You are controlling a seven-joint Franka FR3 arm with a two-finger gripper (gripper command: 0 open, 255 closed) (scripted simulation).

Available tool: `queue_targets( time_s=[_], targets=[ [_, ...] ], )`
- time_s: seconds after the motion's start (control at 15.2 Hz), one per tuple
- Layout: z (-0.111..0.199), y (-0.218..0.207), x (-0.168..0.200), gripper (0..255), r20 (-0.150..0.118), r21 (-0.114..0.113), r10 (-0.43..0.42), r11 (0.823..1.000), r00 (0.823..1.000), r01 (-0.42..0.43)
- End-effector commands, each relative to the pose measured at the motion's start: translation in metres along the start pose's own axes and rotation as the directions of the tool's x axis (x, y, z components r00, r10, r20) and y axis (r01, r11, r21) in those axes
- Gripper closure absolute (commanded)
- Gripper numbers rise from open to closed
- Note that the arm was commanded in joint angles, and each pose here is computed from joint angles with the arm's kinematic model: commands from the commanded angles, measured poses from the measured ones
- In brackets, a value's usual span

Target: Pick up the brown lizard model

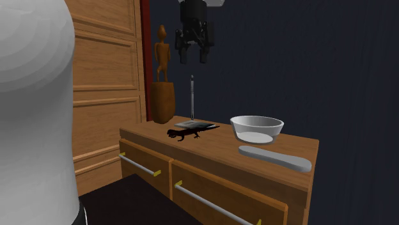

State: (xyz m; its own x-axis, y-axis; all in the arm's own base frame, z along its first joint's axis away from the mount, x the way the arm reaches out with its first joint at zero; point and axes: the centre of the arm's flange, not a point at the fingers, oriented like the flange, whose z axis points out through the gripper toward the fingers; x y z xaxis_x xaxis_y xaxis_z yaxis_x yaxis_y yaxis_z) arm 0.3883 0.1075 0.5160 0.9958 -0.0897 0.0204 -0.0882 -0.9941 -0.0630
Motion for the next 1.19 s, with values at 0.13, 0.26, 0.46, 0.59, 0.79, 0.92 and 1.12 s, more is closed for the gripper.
queue_targets(
  time_s=[0.13,0.26,0.46,0.59,0.79,0.92,1.12],
  targets=[
    [0.039,-0.03,0.025,0,0.015,-0.003,0.021,1.0,1.0,-0.021],
    [0.059,-0.044,0.037,0,0.023,-0.006,0.031,1.0,0.999,-0.031],
    [0.089,-0.065,0.054,0,0.035,-0.01,0.046,0.999,0.998,-0.045],
    [0.11,-0.079,0.065,0,0.043,-0.012,0.056,0.998,0.998,-0.055],
    [0.141,-0.099,0.083,0,0.055,-0.016,0.071,0.997,0.996,-0.07],
    [0.161,-0.112,0.094,0,0.063,-0.019,0.081,0.997,0.995,-0.08],
    [0.193,-0.132,0.111,0,0.075,-0.024,0.096,0.995,0.993,-0.094]
  ],
)
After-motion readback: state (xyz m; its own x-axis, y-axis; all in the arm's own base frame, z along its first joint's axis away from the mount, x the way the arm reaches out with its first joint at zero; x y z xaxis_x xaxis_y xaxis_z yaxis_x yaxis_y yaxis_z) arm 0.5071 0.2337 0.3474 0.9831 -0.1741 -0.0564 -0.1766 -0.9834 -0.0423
